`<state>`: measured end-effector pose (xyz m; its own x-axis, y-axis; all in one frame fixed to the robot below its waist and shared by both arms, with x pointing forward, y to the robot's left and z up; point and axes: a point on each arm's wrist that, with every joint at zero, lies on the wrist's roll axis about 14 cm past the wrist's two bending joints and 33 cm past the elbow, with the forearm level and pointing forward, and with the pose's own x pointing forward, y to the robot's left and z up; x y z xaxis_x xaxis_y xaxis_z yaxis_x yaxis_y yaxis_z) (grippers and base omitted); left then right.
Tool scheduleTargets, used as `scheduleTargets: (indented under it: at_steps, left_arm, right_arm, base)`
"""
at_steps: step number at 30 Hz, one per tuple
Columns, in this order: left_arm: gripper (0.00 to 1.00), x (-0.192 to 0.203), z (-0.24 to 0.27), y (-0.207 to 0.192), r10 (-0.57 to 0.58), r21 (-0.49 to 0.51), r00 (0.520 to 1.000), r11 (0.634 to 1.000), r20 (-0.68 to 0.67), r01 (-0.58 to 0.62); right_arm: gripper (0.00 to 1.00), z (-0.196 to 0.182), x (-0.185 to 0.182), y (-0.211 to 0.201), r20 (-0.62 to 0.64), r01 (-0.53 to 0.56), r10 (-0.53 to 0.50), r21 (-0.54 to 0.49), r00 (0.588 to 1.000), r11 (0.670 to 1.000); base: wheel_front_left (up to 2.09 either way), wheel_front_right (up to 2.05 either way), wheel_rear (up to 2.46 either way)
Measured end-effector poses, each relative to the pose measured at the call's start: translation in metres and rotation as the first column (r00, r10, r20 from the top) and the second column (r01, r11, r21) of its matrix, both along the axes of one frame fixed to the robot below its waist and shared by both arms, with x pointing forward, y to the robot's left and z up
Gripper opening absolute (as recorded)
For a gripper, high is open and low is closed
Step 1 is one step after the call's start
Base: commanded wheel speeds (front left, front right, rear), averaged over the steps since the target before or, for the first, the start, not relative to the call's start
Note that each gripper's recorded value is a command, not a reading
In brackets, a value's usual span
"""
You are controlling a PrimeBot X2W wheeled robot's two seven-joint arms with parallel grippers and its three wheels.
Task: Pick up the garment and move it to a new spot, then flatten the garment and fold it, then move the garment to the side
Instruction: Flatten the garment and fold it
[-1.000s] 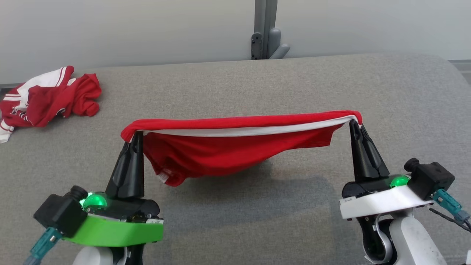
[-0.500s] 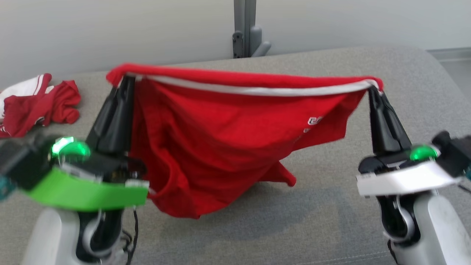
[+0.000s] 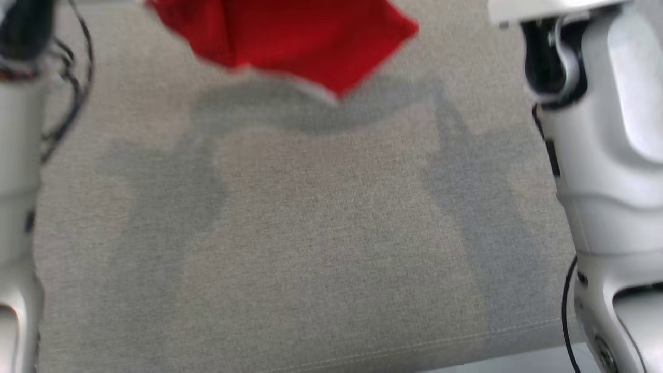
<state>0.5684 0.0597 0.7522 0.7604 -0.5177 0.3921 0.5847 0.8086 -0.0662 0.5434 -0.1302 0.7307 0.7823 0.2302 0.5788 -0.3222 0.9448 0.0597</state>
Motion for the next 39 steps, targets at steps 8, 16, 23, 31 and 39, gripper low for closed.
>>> scheduleTargets:
  at_steps: [8,16,23,31,39]
  left_arm:
    - [0.0,0.071,-0.041,-0.01,0.014,-0.006,1.0,1.0,-0.01,-0.014]
    - [0.0,0.097,-0.239,0.01,0.04,0.028,0.928,0.999,-0.37,-0.032]
    - [0.0,0.057,-0.279,0.022,-0.012,-0.044,0.901,0.999,-0.434,-0.007]
    - [0.0,-0.013,-0.301,0.037,-0.033,-0.137,0.856,0.99,-0.515,-0.044]
    - [0.0,-0.089,-0.314,0.036,0.027,-0.111,0.824,0.988,-0.566,-0.109]
  right_arm:
    - [0.0,-0.046,0.053,-0.002,-0.072,0.029,-0.03,-0.019,0.997,0.999]
    - [0.0,-0.196,0.047,0.017,-0.37,-0.046,0.042,0.0,0.928,0.999]
    - [0.0,-0.232,0.01,-0.001,-0.448,0.013,0.009,0.044,0.894,0.999]
    - [0.0,-0.246,-0.033,-0.013,-0.488,0.066,-0.037,0.041,0.872,0.997]
    - [0.0,-0.257,-0.084,-0.024,-0.547,0.124,-0.053,0.093,0.835,0.988]
  base:
    - [0.0,0.0,0.0]
    - [0.0,0.0,0.0]
    - [0.0,0.0,0.0]
    - [0.0,0.0,0.0]
    - [0.0,0.0,0.0]
